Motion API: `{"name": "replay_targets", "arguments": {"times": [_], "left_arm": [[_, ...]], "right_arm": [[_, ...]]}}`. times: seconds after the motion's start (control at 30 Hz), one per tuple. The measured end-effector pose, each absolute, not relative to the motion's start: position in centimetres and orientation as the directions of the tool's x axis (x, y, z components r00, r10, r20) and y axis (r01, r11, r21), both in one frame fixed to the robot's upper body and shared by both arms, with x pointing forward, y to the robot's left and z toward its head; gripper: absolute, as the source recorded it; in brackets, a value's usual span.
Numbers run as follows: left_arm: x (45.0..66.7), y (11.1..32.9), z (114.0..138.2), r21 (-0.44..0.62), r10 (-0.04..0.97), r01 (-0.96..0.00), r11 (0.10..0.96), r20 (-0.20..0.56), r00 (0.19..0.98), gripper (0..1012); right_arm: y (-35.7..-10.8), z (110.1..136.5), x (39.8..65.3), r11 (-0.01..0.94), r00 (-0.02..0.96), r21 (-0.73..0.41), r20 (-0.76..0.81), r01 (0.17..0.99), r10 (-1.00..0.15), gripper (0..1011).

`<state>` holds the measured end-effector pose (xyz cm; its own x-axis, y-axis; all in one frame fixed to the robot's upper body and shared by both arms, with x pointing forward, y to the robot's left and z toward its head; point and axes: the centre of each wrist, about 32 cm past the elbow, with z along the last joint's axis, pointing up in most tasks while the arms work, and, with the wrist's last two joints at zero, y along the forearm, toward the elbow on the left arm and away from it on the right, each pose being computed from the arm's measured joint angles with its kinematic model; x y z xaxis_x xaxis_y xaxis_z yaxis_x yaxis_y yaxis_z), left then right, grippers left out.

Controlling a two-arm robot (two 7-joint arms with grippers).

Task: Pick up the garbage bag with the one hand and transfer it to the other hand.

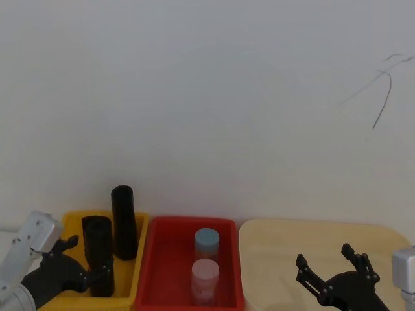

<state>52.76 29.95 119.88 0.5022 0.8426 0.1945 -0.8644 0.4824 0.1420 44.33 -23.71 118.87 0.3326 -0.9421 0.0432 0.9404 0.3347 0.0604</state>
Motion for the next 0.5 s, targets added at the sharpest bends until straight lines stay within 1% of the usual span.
{"name": "replay_targets", "arguments": {"times": [0.5], "left_arm": [[52.47,30.51,120.14,0.128,0.857,-0.878,0.461,0.192,0.478,1001]], "right_arm": [[-23.71,118.87,44.33,0.335,0.333,0.060,0.043,0.940,-0.942,1001]]}}
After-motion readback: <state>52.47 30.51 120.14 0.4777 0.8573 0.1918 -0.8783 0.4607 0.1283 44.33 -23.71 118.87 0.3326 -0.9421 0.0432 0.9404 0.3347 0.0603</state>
